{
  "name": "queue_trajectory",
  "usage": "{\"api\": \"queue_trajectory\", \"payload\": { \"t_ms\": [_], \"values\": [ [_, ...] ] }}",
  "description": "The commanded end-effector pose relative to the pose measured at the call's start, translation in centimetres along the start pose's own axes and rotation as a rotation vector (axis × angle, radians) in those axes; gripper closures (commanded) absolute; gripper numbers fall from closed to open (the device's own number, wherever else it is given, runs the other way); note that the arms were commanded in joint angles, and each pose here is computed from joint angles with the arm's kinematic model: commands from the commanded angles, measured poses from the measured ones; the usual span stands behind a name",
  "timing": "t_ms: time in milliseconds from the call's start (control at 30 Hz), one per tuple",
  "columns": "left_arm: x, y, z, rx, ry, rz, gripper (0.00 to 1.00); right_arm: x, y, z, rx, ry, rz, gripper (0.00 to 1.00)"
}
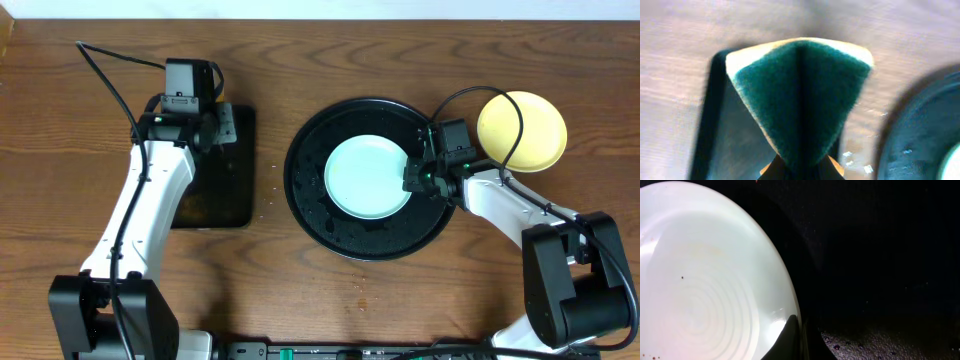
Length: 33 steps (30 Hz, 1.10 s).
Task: Clean dirty plates on tray and stack at the side
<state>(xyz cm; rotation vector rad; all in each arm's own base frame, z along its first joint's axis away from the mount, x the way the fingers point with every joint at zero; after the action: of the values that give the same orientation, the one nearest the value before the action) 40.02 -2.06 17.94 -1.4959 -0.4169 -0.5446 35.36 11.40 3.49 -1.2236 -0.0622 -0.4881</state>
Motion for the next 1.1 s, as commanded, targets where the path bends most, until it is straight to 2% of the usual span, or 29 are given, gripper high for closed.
{"api": "queue_trajectory", "payload": {
  "t_ms": [0, 167, 300, 400, 467, 633, 1067],
  "values": [
    [1.4, -2.3, -6.4, -0.392, -0.056, -0.042, 0.93, -0.2, 0.4, -1.2, -0.035, 0.004, 0.007, 0.99],
    [0.3, -3.4, -13.7, -0.506, 0.077, 0.002, 0.93, -0.2, 0.4, -1.2, -0.033, 0.004, 0.004, 0.99],
    [0.5, -4.2, -18.1, -0.530, 0.131, 0.090, 0.93, -0.2, 0.4, -1.2, -0.033, 0.004, 0.004, 0.99],
    [-0.7, -3.0, -20.5, -0.541, 0.186, 0.185, 0.93, -0.2, 0.4, -1.2, -0.033, 0.004, 0.004, 0.99],
    [-2.7, -0.6, -22.2, -0.516, 0.230, 0.257, 0.93, -0.2, 0.4, -1.2, -0.033, 0.004, 0.003, 0.99],
    [-5.8, 4.3, -21.9, -0.338, 0.308, 0.352, 0.93, -0.2, 0.4, -1.2, -0.033, 0.004, 0.004, 0.99],
    [-10.3, 10.7, -22.1, -0.304, 0.356, 0.494, 0.93, -0.1, 0.4, -1.1, -0.031, 0.003, 0.001, 0.99]
  ]
}}
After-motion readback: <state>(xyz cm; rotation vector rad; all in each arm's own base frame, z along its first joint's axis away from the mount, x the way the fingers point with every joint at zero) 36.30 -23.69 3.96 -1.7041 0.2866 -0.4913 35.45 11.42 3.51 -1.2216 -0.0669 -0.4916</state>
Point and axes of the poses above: each gripper's point midway between its finger pads, its own y axis out along the fingers, its own z axis along the line the jaws close on, x = y × z, the point moved 3 cm from there along -y, back along the fingers, and after that the axes turned 12 degrees about y, right-handed, at the moved point
